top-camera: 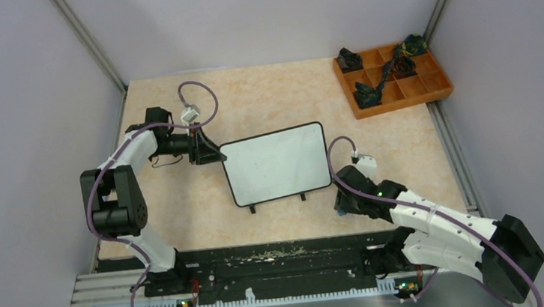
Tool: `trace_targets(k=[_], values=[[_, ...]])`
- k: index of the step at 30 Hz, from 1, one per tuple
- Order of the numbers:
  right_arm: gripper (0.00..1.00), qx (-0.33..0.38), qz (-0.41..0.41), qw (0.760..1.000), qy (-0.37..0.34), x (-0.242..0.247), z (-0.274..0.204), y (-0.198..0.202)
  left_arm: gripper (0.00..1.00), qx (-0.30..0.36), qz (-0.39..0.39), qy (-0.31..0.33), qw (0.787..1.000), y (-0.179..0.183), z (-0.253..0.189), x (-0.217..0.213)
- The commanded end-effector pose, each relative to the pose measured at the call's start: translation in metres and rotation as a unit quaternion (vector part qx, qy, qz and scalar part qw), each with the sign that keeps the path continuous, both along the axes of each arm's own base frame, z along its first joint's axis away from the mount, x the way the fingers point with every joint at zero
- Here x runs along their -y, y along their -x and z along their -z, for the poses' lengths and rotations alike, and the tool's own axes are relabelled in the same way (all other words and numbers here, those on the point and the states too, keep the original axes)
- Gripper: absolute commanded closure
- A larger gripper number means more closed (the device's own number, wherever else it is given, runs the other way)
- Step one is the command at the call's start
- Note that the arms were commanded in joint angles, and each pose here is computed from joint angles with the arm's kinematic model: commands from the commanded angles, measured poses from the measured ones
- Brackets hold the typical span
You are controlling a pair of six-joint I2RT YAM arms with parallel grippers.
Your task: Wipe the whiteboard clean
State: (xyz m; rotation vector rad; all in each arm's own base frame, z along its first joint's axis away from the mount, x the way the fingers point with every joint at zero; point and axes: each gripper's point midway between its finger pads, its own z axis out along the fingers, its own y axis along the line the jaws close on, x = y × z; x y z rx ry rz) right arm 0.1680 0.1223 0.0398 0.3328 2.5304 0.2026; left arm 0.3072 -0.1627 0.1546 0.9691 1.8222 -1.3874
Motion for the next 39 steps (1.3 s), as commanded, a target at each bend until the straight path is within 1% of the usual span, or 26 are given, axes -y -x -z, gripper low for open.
trace_targets(k=[1, 7, 10, 15, 18, 22, 27, 29, 30, 32, 35, 39], values=[[0.54, 0.028, 0.007, 1.000, -0.007, -0.001, -0.014, -0.012, 0.61, 0.009, -0.003, -0.025, 1.000, -0.001, 0.010, -0.003], [0.54, 0.044, 0.014, 0.999, -0.004, 0.004, -0.027, -0.014, 0.60, 0.017, -0.007, -0.032, 0.999, -0.002, 0.006, -0.004], [0.54, 0.059, 0.013, 0.998, -0.005, 0.006, -0.036, -0.016, 0.57, 0.017, -0.009, -0.030, 0.999, -0.002, 0.001, -0.003], [0.54, 0.064, 0.013, 0.998, 0.004, 0.008, -0.040, -0.018, 0.52, 0.022, -0.004, -0.010, 1.000, -0.002, -0.015, 0.000], [0.54, 0.061, 0.012, 0.998, 0.008, 0.009, -0.038, -0.018, 0.47, 0.025, 0.006, 0.008, 1.000, 0.003, -0.026, 0.002], [0.54, 0.062, 0.010, 0.998, 0.007, 0.008, -0.037, -0.018, 0.42, 0.031, 0.020, 0.026, 0.999, 0.009, -0.041, 0.004], [0.54, 0.062, 0.008, 0.998, 0.006, 0.007, -0.037, -0.018, 0.41, 0.042, 0.025, 0.030, 0.998, 0.013, -0.050, 0.005], [0.54, 0.063, 0.009, 0.998, 0.007, 0.008, -0.038, -0.018, 0.39, 0.044, 0.022, 0.023, 0.999, 0.011, -0.050, 0.004], [0.54, 0.064, 0.010, 0.998, 0.007, 0.009, -0.039, -0.018, 0.33, 0.050, 0.018, 0.014, 0.998, 0.007, -0.048, 0.003], [0.54, 0.068, 0.013, 0.998, 0.008, 0.011, -0.042, -0.018, 0.29, 0.056, 0.002, -0.006, 0.998, 0.000, -0.044, 0.000], [0.54, 0.080, 0.014, 0.997, 0.004, 0.012, -0.049, -0.019, 0.22, 0.077, -0.036, -0.037, 0.996, -0.014, -0.042, -0.006], [0.54, 0.089, 0.015, 0.996, 0.005, 0.014, -0.054, -0.021, 0.14, 0.112, -0.102, -0.063, 0.986, -0.031, -0.049, -0.015]])
